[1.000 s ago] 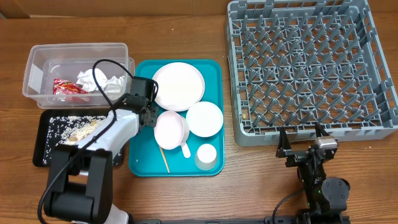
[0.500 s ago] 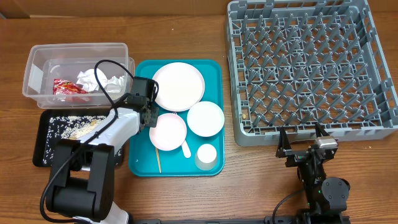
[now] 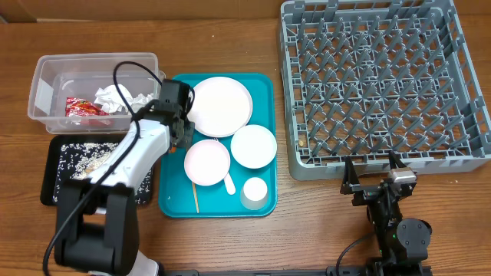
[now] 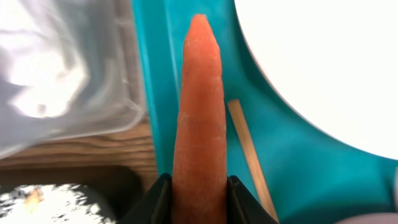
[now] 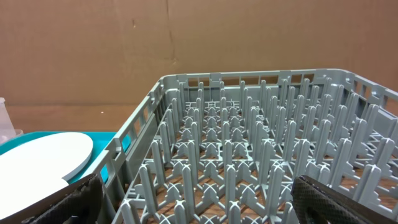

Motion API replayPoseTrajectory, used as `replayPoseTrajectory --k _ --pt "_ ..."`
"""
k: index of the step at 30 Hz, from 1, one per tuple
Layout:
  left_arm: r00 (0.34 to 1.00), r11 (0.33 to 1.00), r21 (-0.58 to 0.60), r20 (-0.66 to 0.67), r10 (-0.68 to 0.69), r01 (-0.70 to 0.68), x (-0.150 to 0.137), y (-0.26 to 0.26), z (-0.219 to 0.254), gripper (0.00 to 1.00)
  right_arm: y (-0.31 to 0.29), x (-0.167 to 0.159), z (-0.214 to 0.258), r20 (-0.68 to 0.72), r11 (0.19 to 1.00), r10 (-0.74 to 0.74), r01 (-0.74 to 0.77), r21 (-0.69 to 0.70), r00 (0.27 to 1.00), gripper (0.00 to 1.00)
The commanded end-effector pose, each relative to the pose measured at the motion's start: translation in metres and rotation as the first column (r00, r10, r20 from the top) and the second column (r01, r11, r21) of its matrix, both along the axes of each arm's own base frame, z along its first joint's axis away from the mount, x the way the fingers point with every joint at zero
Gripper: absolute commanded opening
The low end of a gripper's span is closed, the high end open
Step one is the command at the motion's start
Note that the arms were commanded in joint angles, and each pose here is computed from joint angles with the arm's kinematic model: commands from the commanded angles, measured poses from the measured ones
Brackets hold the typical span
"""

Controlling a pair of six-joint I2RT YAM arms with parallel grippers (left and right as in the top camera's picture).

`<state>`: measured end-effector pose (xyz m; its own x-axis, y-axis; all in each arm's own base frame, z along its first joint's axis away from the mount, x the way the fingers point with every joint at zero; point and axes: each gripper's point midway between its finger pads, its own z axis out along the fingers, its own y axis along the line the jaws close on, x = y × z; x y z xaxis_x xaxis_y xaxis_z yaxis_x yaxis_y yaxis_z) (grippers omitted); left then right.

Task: Sort waste into correct bins and load items into the dishwasher
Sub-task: 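Carry the carrot left and drop it onto the black tray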

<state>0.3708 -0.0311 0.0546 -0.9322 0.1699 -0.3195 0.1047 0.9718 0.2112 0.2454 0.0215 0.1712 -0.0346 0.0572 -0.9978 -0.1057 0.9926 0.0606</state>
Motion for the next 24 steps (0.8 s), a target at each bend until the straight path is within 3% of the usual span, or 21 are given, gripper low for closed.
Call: replayPoseTrajectory --k 1,10,17,20,24 --pt "0.991 0.996 -0.060 0.111 0.076 -0.070 0.012 -0.002 0.048 0.04 -0.001 0.000 -0.001 0.007 1.000 -0.003 0.003 -0.004 1.000 1.00" --pt "0.916 0.926 -0.236 0.206 0.344 -0.294 -0.010 0.003 0.108 0.04 -0.001 0.000 -0.001 0.007 1.000 -0.003 0.003 -0.004 1.000 1.00" --pt "0.870 0.894 -0.277 0.256 0.422 -0.352 -0.025 0.017 0.137 0.04 -0.001 0.000 -0.001 0.007 1.000 -0.003 0.003 -0.004 1.000 1.00" --pt "0.802 0.837 -0.254 0.253 0.541 -0.484 -0.037 0.044 0.137 0.04 -0.001 0.000 -0.001 0.007 1.000 -0.003 0.003 -0.004 1.000 1.00" --pt "0.661 0.690 -0.269 0.202 0.723 -0.672 -0.058 0.077 0.130 0.04 -0.001 0.000 -0.001 0.007 1.000 -0.003 0.003 -0.004 1.000 1.00"
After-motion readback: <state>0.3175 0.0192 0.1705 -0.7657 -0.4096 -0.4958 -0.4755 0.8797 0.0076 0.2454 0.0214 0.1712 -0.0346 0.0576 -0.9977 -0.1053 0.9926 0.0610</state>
